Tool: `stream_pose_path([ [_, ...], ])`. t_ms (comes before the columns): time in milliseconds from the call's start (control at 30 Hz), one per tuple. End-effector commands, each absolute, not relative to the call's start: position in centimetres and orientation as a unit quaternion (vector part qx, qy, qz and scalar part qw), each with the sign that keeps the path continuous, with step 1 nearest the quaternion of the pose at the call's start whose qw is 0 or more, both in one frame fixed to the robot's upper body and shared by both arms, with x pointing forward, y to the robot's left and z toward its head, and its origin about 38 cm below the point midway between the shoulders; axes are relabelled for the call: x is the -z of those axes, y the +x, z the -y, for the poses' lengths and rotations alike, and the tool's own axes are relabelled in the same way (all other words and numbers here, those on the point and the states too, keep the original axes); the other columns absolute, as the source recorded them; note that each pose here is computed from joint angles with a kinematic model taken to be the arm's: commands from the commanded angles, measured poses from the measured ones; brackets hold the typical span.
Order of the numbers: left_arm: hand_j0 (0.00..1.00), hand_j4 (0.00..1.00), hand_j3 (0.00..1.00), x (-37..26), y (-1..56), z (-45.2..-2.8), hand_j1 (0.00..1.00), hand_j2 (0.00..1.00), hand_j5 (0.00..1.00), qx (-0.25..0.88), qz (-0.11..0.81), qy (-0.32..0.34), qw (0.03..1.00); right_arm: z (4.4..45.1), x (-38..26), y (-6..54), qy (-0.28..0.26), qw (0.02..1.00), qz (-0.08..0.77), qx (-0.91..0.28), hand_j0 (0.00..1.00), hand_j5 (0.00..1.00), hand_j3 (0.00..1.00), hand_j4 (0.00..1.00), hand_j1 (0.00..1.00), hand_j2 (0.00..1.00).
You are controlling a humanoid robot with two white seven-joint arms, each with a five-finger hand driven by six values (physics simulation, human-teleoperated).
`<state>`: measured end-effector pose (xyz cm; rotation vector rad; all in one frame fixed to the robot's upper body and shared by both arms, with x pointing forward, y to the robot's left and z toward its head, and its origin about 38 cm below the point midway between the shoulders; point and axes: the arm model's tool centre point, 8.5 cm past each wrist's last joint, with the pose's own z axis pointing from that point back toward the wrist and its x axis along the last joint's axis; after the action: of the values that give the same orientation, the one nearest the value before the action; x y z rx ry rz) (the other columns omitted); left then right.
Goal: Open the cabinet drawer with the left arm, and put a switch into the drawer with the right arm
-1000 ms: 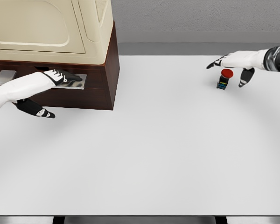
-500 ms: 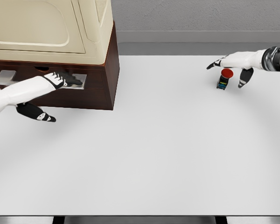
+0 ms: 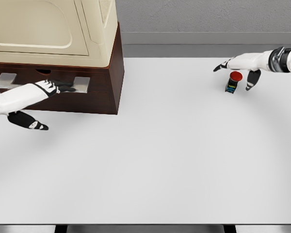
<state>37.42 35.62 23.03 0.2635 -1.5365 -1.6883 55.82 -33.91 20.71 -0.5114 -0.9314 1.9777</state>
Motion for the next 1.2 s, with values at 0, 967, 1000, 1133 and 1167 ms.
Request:
stream_pose_path([
  [0, 1.00, 1.00, 1.00, -23.6, 37.6, -36.8, 1.00, 1.00, 1.00, 0.679, 0.594, 0.137, 0.409, 33.9, -20.7, 55.8, -0.204, 0.435, 0.375, -0.793, 1.00, 1.00, 1.00, 1.00, 1.00, 1.00],
  [967, 1.00, 1.00, 1.00, -23.7, 34.4, -41.0, 1.00, 1.00, 1.00, 0.656, 0.600, 0.152, 0.431, 33.5, -19.8, 55.8, -0.198, 0.437, 0.366, -0.797, 0.99, 0.99, 0.99, 0.99, 0.99, 0.99],
  [1000, 1.00, 1.00, 1.00, -23.5, 34.3, -41.1, 1.00, 1.00, 1.00, 0.656, 0.599, 0.151, 0.433, 33.5, -19.9, 55.9, -0.199, 0.437, 0.367, -0.797, 0.99, 0.99, 0.99, 0.99, 0.99, 0.99],
  [1133, 1.00, 1.00, 1.00, -23.4, 33.8, -41.8, 1.00, 1.00, 1.00, 0.652, 0.598, 0.155, 0.439, 33.5, -19.9, 55.9, -0.199, 0.437, 0.367, -0.797, 0.99, 0.99, 0.99, 0.99, 0.99, 0.99],
  [1167, 1.00, 1.00, 1.00, -23.3, 33.6, -41.8, 1.00, 1.00, 1.00, 0.654, 0.598, 0.154, 0.436, 33.5, -19.9, 55.9, -0.199, 0.437, 0.367, -0.797, 0.99, 0.99, 0.99, 0.99, 0.99, 0.99],
])
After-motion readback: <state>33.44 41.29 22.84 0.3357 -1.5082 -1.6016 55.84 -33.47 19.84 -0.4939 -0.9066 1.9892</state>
